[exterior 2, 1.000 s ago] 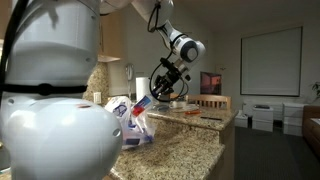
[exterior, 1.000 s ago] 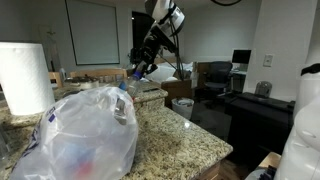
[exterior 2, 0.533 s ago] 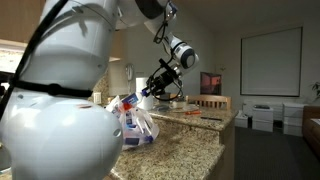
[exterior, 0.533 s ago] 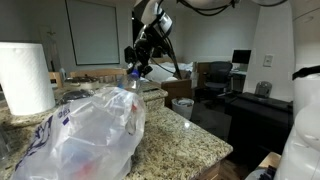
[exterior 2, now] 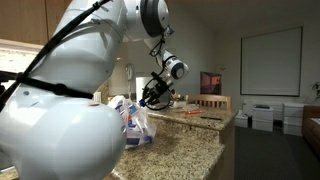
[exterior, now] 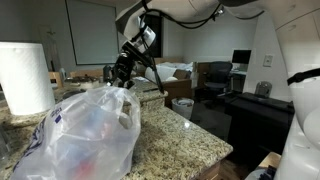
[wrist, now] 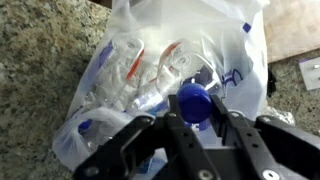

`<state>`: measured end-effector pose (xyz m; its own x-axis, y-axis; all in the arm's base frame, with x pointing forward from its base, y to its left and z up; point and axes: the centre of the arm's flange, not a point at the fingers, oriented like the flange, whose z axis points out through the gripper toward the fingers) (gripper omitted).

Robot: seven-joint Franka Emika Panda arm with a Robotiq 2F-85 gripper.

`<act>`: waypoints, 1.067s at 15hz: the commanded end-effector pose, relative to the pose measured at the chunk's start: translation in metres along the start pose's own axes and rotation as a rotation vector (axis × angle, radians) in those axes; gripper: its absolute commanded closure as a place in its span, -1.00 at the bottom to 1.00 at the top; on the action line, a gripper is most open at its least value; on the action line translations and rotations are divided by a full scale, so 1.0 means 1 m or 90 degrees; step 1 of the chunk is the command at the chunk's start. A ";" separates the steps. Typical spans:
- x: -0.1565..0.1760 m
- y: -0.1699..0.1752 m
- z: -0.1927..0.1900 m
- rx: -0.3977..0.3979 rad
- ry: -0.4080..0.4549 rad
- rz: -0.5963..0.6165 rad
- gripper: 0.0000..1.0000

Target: Put the plastic bottles into the plastic bag

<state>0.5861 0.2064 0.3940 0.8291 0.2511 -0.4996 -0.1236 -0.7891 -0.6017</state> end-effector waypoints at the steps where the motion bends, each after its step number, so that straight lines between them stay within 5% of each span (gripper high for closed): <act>1: 0.015 -0.028 0.023 -0.005 0.085 0.028 0.74; 4: 0.027 -0.050 0.046 -0.027 0.137 0.028 0.74; 5: 0.035 -0.057 0.059 -0.059 0.148 0.022 0.56; 6: 0.039 -0.062 0.065 -0.075 0.153 0.025 -0.17; 10: 0.044 -0.063 0.064 -0.116 0.183 0.050 -0.56; 13: 0.033 -0.053 0.027 -0.110 0.215 0.067 -0.93; 16: 0.017 -0.043 -0.012 -0.089 0.267 0.069 -1.00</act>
<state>0.6143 0.2684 0.3890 0.9567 0.0025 -0.2910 -0.1361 -0.8799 -0.4553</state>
